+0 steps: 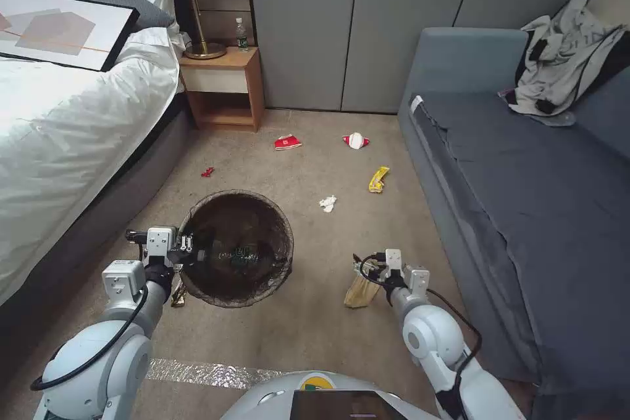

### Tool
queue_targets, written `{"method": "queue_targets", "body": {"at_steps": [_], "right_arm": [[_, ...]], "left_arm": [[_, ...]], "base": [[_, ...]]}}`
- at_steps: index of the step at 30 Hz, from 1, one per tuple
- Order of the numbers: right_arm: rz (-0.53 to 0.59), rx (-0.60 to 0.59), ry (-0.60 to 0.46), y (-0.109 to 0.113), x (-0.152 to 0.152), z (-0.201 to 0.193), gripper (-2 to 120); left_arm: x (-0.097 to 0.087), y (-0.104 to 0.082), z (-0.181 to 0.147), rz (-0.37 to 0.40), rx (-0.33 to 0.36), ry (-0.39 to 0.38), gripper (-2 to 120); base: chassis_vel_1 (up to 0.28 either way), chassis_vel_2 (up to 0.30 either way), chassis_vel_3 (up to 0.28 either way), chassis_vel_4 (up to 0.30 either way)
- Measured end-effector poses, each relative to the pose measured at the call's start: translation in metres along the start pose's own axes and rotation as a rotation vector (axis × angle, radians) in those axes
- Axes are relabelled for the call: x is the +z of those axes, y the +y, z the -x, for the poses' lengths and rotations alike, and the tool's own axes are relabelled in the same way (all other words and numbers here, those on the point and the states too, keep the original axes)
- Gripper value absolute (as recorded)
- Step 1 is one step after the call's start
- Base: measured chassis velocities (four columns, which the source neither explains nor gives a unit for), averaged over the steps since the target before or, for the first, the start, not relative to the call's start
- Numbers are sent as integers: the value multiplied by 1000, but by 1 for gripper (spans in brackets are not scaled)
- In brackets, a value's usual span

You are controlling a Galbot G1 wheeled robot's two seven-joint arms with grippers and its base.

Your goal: Pick up the trash bin, then pick up the garbage from the floor and place it into the trash bin.

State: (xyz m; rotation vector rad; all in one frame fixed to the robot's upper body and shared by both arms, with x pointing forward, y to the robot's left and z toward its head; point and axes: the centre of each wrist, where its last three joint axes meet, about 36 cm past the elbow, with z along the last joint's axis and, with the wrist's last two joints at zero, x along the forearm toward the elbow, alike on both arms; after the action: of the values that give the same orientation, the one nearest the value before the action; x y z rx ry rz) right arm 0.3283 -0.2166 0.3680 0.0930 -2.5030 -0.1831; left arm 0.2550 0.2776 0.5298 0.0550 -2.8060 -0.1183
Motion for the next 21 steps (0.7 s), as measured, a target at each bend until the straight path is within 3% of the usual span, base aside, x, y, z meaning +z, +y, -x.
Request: {"method": "queue_targets", "body": {"at_steps": [21], "right_arm": [[42,74,166,-14,37,60,100]], "left_arm": [[2,-1,2,1,-2,10,3]], "base": [[0,0,0,0]]}}
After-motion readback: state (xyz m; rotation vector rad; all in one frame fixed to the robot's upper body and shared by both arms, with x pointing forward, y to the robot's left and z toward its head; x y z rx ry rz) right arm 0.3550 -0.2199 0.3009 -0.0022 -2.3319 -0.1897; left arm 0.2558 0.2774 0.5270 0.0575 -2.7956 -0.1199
